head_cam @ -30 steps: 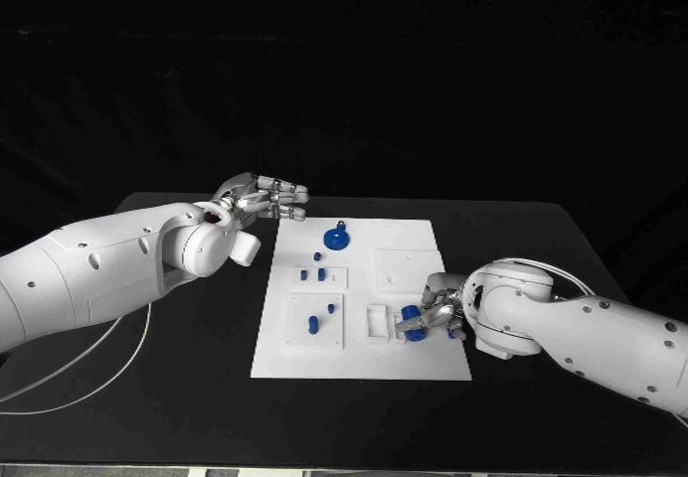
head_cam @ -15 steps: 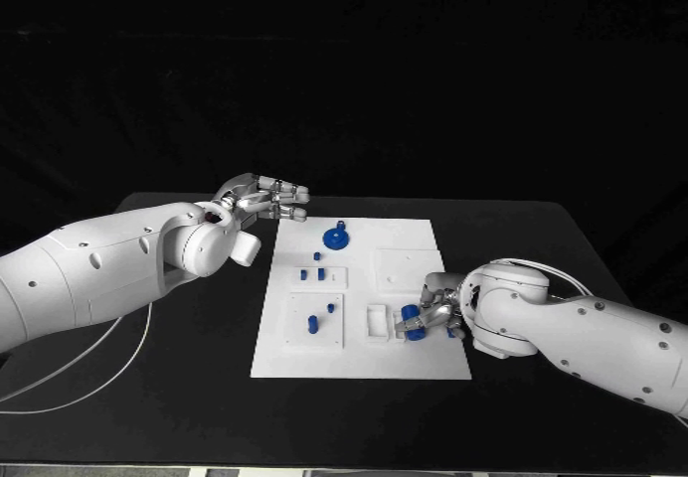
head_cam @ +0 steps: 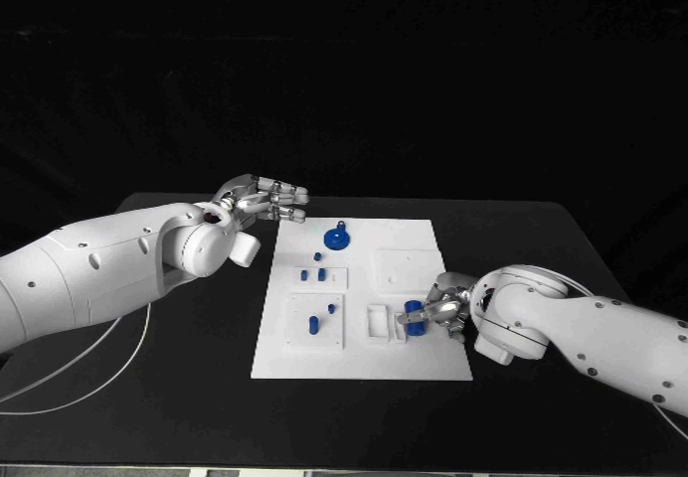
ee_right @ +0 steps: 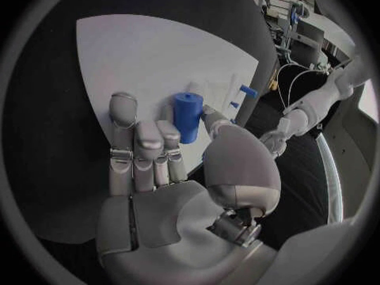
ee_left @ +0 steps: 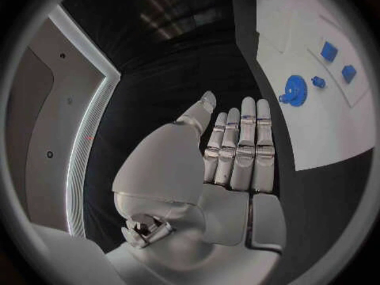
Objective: Assemble the parts on the task board
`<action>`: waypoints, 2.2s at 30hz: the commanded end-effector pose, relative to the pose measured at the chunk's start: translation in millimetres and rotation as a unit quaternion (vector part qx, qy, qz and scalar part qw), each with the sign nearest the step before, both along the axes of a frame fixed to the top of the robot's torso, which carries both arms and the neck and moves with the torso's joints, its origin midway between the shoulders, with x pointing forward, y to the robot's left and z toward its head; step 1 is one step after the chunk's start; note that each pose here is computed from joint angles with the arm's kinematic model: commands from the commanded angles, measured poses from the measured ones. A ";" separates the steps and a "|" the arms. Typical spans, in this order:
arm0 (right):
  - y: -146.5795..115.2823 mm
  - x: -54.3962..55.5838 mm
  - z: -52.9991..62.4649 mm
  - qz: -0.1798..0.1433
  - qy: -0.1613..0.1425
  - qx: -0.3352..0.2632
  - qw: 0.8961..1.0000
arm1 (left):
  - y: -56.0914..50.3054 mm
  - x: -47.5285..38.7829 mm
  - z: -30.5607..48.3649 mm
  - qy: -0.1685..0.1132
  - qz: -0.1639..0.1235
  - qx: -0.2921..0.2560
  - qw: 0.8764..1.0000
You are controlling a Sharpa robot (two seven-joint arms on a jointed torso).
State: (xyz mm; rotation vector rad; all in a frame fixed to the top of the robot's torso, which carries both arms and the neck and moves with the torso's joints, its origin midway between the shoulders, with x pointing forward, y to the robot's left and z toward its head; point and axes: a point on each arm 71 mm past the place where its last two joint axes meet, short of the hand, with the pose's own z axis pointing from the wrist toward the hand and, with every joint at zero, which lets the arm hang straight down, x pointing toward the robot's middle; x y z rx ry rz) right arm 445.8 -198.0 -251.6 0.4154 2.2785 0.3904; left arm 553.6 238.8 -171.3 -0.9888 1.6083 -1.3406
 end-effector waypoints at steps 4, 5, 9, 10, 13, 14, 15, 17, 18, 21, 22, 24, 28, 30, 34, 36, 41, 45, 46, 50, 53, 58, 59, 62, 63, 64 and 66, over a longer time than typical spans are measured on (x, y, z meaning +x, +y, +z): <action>-8.0 -0.7 3.0 -0.081 0.044 0.063 0.994 | -1.4 -0.4 0.0 0.003 -0.007 -0.004 1.000; -8.3 -0.6 3.9 -0.083 0.044 0.066 0.993 | -1.3 -0.4 0.0 0.003 -0.008 -0.004 1.000; -8.6 -0.5 7.5 -0.089 0.045 0.074 0.992 | -1.3 -0.4 -0.1 0.004 -0.008 -0.004 1.000; -8.3 -0.7 8.1 -0.089 0.046 0.076 0.992 | -1.3 -0.4 -0.1 0.004 -0.008 -0.003 1.000; -5.5 -2.2 9.9 -0.088 0.049 0.082 0.992 | -1.4 -0.4 -0.2 0.005 -0.009 -0.003 1.000; -4.5 -2.7 10.2 -0.087 0.050 0.084 0.991 | -1.4 -0.4 -0.2 0.005 -0.009 -0.003 1.000; -3.1 -3.4 10.6 -0.086 0.052 0.086 0.991 | -1.4 -0.5 -0.3 0.005 -0.009 -0.003 1.000; 0.3 -5.0 11.6 -0.082 0.055 0.089 0.991 | -1.4 -0.5 -0.4 0.006 -0.009 -0.003 1.000; 1.4 -5.5 11.9 -0.081 0.057 0.090 0.991 | -1.4 -0.5 -0.4 0.006 -0.010 -0.002 1.000; 4.6 -6.8 12.5 -0.078 0.060 0.093 0.991 | -1.5 -0.6 -0.5 0.007 -0.010 -0.002 1.000; 5.8 -7.2 12.7 -0.076 0.061 0.095 0.991 | -1.6 -0.6 -0.6 0.007 -0.011 -0.002 1.000; 8.7 -7.9 13.4 -0.074 0.063 0.097 0.991 | -1.7 -0.6 -0.7 0.008 -0.011 -0.002 1.000; 14.8 -9.0 15.1 -0.066 0.065 0.100 0.991 | -2.1 -0.7 -0.8 0.009 -0.012 -0.001 1.000; 18.0 -9.6 16.0 -0.061 0.067 0.100 0.991 | -2.4 -0.7 -0.8 0.009 -0.013 -0.001 1.000; 22.3 -8.9 17.4 -0.051 0.064 0.094 0.992 | -2.6 -0.6 -0.9 0.009 -0.013 -0.001 1.000; 23.1 -8.2 17.5 -0.048 0.062 0.089 0.993 | -2.7 -0.6 -0.9 0.010 -0.013 -0.001 1.000; 26.2 -5.7 17.3 -0.033 0.056 0.071 0.995 | -3.0 -0.6 -0.9 0.010 -0.013 -0.001 1.000; 29.9 -5.9 15.2 -0.021 0.059 0.061 0.996 | -3.6 -0.6 -0.9 0.011 -0.014 -0.001 1.000; 30.7 -5.9 14.7 -0.018 0.059 0.059 0.996 | -3.7 -0.6 -1.0 0.011 -0.014 -0.001 1.000; 31.8 -5.4 12.3 -0.012 0.068 0.056 0.996 | -4.4 -0.6 -1.0 0.011 -0.015 -0.001 1.000; 31.7 -4.5 11.3 -0.010 0.074 0.054 0.996 | -4.5 -0.6 -1.0 0.012 -0.015 -0.001 1.000; 33.3 -4.6 10.3 -0.002 0.082 0.051 0.995 | -4.5 -0.7 -1.0 0.012 -0.016 0.000 1.000; 33.5 -4.7 10.0 -0.001 0.083 0.051 0.995 | -4.6 -0.7 -1.0 0.012 -0.016 0.000 1.000; 33.9 -4.5 9.3 0.001 0.085 0.049 0.995 | -4.9 -0.8 -0.9 0.012 -0.016 0.000 1.000; 33.9 -4.3 9.0 0.001 0.086 0.048 0.995 | -4.9 -0.8 -0.9 0.013 -0.016 0.000 1.000; 34.0 -4.0 8.5 0.001 0.086 0.048 0.995 | -5.0 -0.8 -0.9 0.013 -0.016 0.000 1.000; 34.2 -3.5 7.9 0.001 0.086 0.047 0.995 | -4.9 -0.8 -0.9 0.013 -0.016 0.000 1.000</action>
